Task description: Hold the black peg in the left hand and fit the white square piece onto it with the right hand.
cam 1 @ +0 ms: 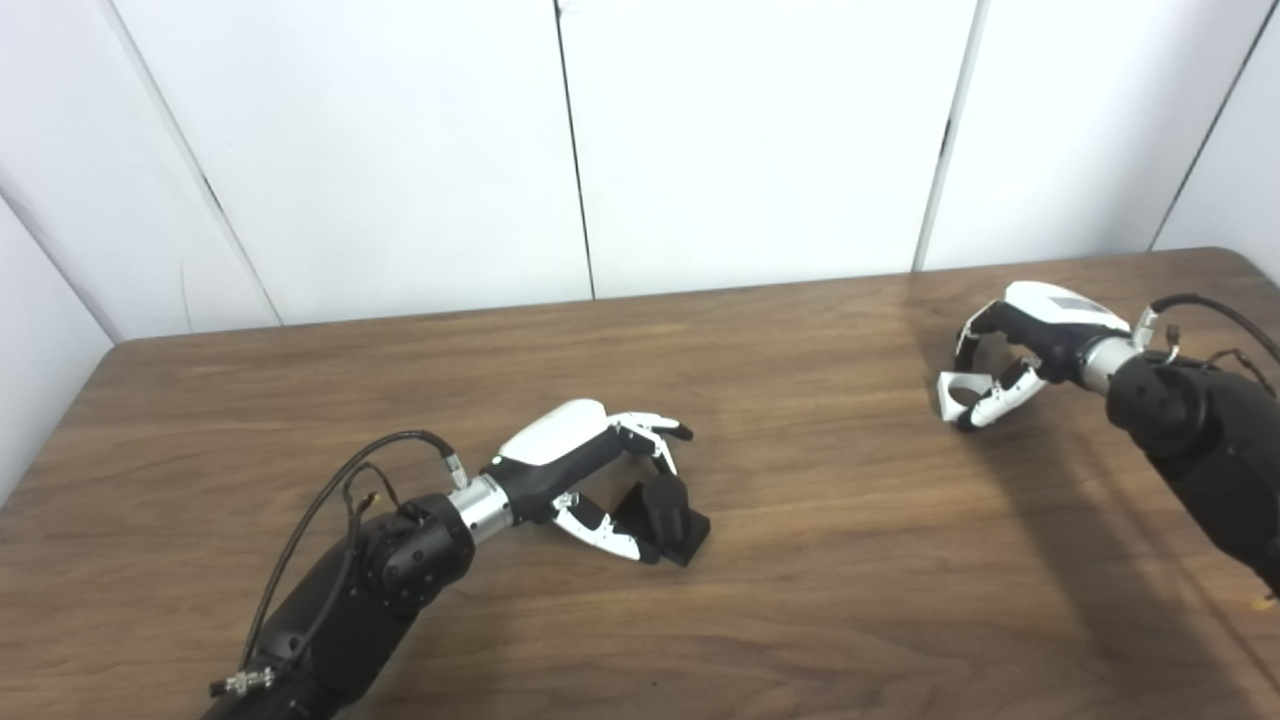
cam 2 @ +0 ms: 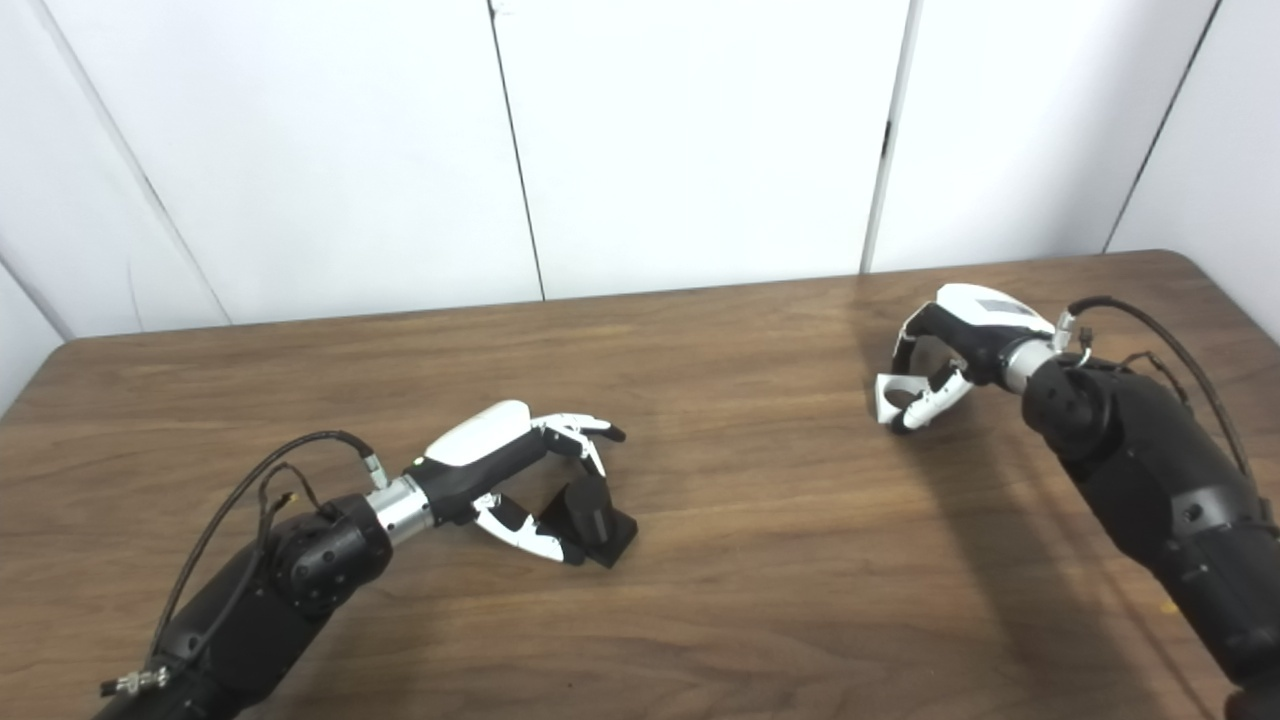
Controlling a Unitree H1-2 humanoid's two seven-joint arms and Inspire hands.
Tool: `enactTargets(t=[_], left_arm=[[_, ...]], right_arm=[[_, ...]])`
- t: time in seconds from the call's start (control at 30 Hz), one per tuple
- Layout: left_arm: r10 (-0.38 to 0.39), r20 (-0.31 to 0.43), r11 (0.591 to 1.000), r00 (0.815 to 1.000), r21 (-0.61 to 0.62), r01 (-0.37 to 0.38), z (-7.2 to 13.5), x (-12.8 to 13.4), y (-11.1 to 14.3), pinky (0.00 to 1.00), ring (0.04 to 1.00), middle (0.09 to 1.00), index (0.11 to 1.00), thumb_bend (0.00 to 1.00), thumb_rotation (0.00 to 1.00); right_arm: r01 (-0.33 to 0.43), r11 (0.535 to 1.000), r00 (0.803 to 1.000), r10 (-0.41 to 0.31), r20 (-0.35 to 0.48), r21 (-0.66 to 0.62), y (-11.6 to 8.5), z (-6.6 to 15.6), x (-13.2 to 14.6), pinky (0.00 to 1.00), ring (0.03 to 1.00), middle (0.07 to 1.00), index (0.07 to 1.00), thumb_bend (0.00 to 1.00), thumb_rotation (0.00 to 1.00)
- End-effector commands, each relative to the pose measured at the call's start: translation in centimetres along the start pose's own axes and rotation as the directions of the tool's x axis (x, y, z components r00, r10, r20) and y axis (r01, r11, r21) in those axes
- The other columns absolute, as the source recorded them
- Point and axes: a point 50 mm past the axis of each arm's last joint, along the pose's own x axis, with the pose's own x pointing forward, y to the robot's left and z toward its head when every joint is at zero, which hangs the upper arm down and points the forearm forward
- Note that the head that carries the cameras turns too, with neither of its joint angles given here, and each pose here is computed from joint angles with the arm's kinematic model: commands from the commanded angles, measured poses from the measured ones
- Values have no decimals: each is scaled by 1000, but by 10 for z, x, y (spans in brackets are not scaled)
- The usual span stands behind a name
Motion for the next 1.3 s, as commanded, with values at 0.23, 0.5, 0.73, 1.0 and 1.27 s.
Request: enactTargets(t=[0.23, 0.5, 0.73, 1.0, 1.27], left_arm=[[-223, -194, 975, 955, -27, 222, -32, -37, -48, 759, 894, 874, 491, 522, 70], [-225, -195, 974, 955, -20, 225, -33, -37, -47, 788, 901, 877, 491, 522, 70], [-220, -196, 975, 956, -21, 221, -31, -35, -47, 771, 900, 876, 491, 522, 69], [-226, -197, 974, 954, -20, 227, -30, -33, -45, 799, 908, 881, 492, 522, 70], [-224, -194, 974, 955, -27, 223, -30, -32, -46, 777, 901, 878, 491, 522, 69]], right_arm=[[120, 992, 993, -120, -14, -28, -11, -13, -21, 884, 896, 819, 486, 518, 135], [207, 978, 976, -206, 65, -11, -23, -3, -37, 899, 905, 821, 485, 518, 136], [206, 977, 974, -198, 109, -62, -35, 9, -44, 870, 910, 833, 486, 516, 142], [231, 969, 960, -211, 186, -93, -50, 34, -54, 821, 894, 825, 484, 519, 141], [219, 969, 946, -183, 266, -112, -61, 63, -61, 824, 906, 834, 484, 518, 142]])
